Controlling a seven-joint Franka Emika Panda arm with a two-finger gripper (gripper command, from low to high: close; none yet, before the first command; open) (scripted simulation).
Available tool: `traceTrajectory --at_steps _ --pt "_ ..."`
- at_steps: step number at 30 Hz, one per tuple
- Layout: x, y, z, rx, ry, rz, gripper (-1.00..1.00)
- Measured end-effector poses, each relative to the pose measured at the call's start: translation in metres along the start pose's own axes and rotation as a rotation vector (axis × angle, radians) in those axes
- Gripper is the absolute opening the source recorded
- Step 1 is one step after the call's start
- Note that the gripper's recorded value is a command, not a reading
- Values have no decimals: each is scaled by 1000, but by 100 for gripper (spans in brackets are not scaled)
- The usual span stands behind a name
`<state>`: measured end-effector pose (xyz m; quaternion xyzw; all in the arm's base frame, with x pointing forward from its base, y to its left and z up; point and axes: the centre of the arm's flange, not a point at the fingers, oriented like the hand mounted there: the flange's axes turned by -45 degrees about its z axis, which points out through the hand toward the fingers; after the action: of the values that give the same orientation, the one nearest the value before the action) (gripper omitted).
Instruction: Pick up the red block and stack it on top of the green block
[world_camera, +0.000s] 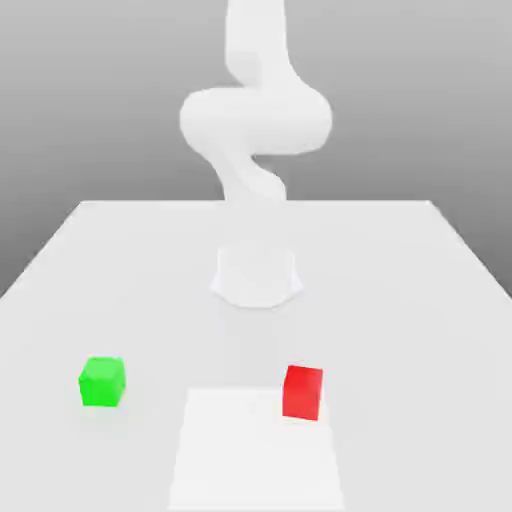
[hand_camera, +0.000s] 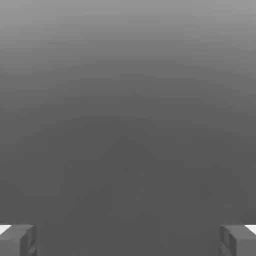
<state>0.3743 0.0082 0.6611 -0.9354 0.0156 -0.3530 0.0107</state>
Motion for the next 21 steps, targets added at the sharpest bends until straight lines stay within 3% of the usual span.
traceTrajectory --at_steps 9,17,21 --pt "-115 -29 199 -10 -337 92 0" --pt "-299 -41 309 -85 -665 167 0" --pt "-346 -41 341 -101 -712 178 0"
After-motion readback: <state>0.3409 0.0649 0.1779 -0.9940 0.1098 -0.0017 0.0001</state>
